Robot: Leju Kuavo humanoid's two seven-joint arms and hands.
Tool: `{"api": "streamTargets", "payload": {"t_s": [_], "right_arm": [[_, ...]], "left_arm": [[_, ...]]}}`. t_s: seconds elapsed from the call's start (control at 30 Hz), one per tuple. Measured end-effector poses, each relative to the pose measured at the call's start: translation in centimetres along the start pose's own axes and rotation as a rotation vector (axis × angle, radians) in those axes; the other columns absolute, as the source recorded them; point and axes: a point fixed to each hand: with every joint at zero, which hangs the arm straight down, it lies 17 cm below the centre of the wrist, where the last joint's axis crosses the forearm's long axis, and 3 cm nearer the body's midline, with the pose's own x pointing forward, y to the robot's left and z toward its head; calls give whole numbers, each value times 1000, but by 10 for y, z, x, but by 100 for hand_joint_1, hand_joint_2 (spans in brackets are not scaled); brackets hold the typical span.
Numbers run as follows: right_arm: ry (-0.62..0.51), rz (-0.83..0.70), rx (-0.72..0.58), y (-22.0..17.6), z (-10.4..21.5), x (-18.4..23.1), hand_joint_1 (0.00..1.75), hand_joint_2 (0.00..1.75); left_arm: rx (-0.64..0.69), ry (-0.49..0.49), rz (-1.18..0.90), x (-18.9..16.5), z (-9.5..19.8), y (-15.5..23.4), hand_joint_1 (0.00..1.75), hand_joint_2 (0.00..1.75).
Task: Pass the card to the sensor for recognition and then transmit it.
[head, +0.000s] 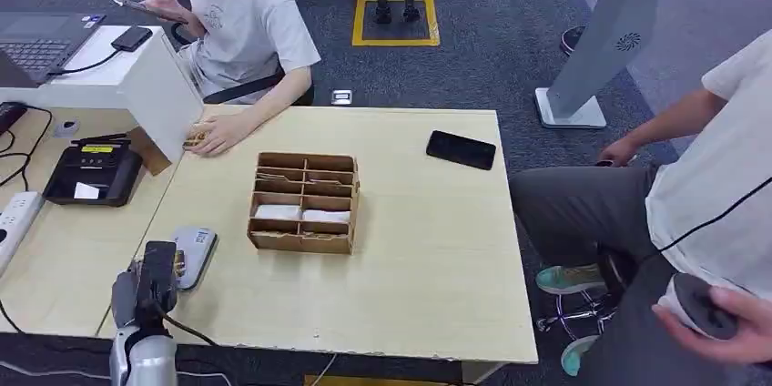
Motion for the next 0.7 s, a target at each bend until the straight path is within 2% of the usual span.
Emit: {"api": "streamTargets", "payload": {"t_s": [0.17,0.3,0.37,0.47,0.57,0.7], "right_arm": [[3,-1,9,0,-1,1,0,0],[-10,12,11,-3,-3,7,0,0],[-10,15,9,-6,-4,9,0,0],[-10,17,7,-10,-6,12,0,0],[-13,25,5,-12,-6,13,0,0],[-16,30,6,-12,-6,14,0,0]], "left_arm": [[-37,-47,287,29,4,3,175,175],[-53,-140,567,78,-4,23,175,175],[-18,-221,576,110,-15,43,175,175],[79,-374,478,178,-34,77,175,175],[122,-492,444,236,-41,97,175,175],[136,-553,445,263,-38,105,175,175]]}}
